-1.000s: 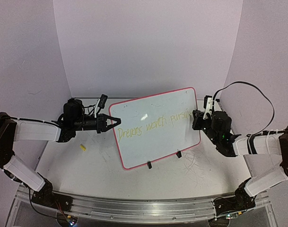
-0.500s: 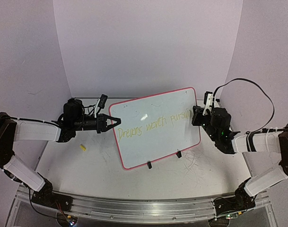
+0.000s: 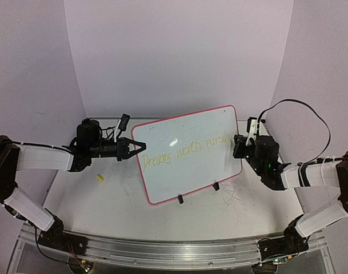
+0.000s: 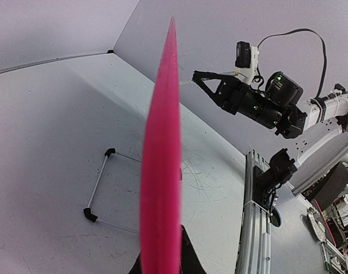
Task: Write a sentence on the whiteboard
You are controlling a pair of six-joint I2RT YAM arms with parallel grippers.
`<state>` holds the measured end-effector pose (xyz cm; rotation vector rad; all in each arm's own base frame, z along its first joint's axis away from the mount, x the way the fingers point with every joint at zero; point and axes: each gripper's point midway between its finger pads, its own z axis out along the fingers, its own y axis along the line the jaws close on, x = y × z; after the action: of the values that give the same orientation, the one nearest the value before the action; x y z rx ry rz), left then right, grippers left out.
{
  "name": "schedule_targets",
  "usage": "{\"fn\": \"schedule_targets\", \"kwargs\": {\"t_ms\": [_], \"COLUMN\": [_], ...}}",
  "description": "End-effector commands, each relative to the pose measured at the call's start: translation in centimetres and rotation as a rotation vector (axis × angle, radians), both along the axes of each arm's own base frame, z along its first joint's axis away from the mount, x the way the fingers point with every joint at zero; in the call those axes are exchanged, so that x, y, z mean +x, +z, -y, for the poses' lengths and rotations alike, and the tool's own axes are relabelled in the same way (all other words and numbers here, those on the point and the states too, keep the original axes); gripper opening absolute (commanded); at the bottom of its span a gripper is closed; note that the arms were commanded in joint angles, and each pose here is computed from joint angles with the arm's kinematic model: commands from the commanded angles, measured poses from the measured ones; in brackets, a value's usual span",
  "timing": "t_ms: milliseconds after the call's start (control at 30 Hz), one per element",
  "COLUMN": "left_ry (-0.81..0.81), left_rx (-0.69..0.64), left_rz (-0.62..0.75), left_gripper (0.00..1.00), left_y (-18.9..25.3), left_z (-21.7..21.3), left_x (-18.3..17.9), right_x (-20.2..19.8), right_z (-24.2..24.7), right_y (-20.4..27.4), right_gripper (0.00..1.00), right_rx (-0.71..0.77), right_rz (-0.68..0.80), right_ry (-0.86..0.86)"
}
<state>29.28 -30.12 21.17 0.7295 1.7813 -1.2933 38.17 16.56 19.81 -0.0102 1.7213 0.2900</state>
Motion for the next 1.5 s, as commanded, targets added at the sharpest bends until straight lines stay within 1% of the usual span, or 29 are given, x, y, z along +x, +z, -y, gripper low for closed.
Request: {"fn": "schedule_targets", "kwargs": {"t_ms": [0, 133, 267, 467, 700, 1033, 1467], "left_ry": [0.067, 0.068, 0.069, 0.067, 0.065, 0.045, 0.042], "left_rx": [0.084, 0.083, 0.083, 0.086, 0.082, 0.082, 0.082], "left_rz": [0.056, 0.056, 0.056, 0.056, 0.057, 0.056, 0.058], "left_gripper": [0.0, 0.0, 0.0, 0.0, 0.0, 0.0, 0.0], "left_y": [-1.4, -1.3, -1.3, -1.4, -1.2, -1.4, -1.4], "left_z": [-1.2, -1.2, -1.2, -1.2, -1.2, -1.0, -1.0], "left_x": [1.2, 1.2, 1.3, 1.2, 1.1, 0.9, 0.9], "right_x": [0.0, 0.5, -0.2, -0.3, 1.5, 2.0, 1.8], "right_z": [0.1, -0.3, 0.1, 1.4, 1.2, 1.4, 0.3], "right_y": [0.3, 2.2, 3.9, 3.9, 3.9, 4.4, 4.8], "right_gripper": [0.0, 0.0, 0.0, 0.0, 0.0, 0.0, 0.0], "right_rx": [0.01, 0.026, 0.055, 0.084, 0.077, 0.074, 0.077], "right_rz": [0.001, 0.044, 0.082, 0.082, 0.084, 0.106, 0.111], "right_ry": [-0.001, 0.007, 0.007, -0.012, -0.014, -0.029, 0.032]}}
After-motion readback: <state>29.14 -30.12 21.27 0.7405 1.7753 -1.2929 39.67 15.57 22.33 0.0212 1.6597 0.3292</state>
